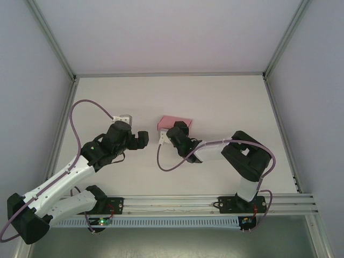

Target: Assemble paper box

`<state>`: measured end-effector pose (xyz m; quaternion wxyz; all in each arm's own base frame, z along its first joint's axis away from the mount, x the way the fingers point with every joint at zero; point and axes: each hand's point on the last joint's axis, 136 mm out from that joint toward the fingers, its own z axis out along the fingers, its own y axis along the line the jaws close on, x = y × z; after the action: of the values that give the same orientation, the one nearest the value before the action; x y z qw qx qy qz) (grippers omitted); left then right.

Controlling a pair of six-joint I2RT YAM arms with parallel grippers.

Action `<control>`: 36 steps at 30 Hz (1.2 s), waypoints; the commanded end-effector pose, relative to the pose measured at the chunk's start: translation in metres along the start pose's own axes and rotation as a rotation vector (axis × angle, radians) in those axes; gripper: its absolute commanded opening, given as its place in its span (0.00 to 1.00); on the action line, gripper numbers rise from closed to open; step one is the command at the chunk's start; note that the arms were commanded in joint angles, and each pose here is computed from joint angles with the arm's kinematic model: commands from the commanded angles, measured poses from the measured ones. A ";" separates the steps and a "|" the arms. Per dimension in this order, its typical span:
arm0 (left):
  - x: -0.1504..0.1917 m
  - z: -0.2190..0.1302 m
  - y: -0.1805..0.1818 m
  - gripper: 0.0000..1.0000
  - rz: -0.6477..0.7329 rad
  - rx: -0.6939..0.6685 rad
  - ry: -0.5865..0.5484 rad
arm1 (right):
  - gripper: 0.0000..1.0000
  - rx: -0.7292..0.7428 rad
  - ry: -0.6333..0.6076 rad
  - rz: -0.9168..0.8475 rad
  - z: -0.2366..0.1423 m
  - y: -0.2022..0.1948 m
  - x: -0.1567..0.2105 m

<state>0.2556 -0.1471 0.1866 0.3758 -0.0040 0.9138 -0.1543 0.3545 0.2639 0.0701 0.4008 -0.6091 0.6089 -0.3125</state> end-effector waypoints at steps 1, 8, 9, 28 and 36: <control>0.001 0.000 0.005 1.00 0.004 -0.009 -0.006 | 0.46 -0.036 0.003 0.002 -0.008 0.013 0.003; -0.001 0.000 0.004 1.00 0.008 -0.005 -0.009 | 0.95 -0.179 -0.061 0.104 -0.041 0.017 -0.005; -0.002 0.000 0.004 1.00 0.007 -0.004 -0.012 | 0.98 -0.209 -0.063 0.107 -0.046 0.020 -0.005; -0.001 -0.001 0.006 1.00 0.008 -0.007 -0.016 | 0.98 -0.323 -0.391 0.614 -0.170 -0.075 -0.014; -0.011 0.000 0.019 1.00 0.012 -0.071 -0.071 | 0.98 -0.001 -0.225 1.165 -0.153 -0.147 0.102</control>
<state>0.2563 -0.1436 0.1863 0.3796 -0.0050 0.9130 -0.1491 0.2887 0.1695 0.2721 0.5680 -0.3008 0.7657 0.0256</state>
